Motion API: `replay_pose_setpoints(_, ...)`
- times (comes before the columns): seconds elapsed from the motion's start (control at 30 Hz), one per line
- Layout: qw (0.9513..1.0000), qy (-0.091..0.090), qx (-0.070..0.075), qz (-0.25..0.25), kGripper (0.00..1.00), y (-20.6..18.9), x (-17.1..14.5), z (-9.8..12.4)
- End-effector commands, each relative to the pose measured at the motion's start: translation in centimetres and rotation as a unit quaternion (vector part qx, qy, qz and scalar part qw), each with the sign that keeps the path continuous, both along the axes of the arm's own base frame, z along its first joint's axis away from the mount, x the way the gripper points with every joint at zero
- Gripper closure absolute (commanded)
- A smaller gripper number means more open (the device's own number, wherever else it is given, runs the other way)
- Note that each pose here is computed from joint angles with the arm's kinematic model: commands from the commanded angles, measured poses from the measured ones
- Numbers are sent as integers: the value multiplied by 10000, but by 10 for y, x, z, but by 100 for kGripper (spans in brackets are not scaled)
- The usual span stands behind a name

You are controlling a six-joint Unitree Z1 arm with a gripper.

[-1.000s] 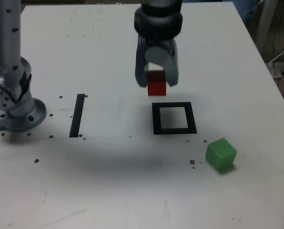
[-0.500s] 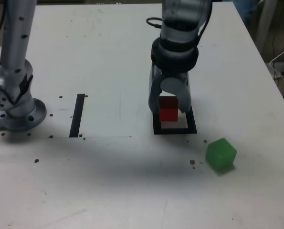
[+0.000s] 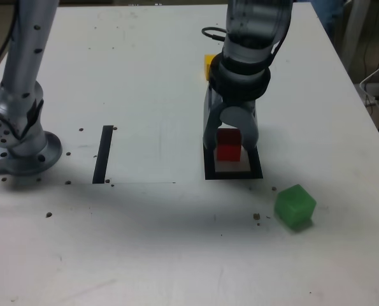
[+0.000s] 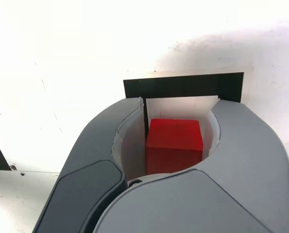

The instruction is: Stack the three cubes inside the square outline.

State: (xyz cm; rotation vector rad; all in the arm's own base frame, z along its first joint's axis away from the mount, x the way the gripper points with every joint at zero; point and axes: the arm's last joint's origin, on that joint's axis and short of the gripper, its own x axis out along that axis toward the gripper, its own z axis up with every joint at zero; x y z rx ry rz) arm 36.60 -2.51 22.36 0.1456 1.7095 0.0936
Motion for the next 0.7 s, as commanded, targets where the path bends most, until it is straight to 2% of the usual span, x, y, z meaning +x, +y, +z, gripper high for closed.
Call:
replay_pose_setpoints(0.0,10000,11,6,-6,67,0,1,-2)
replay_pose_setpoints(0.17,10000,-26,7,-7,67,0,2,-3)
replay_pose_setpoints(0.27,10000,-48,7,-5,61,1,2,-3)
replay_pose_setpoints(0.37,10000,-63,7,-3,50,1,2,-3)
replay_pose_setpoints(0.57,10000,-75,4,-5,17,1,2,-1)
replay_pose_setpoints(0.67,10000,-57,6,-8,5,1,1,-1)
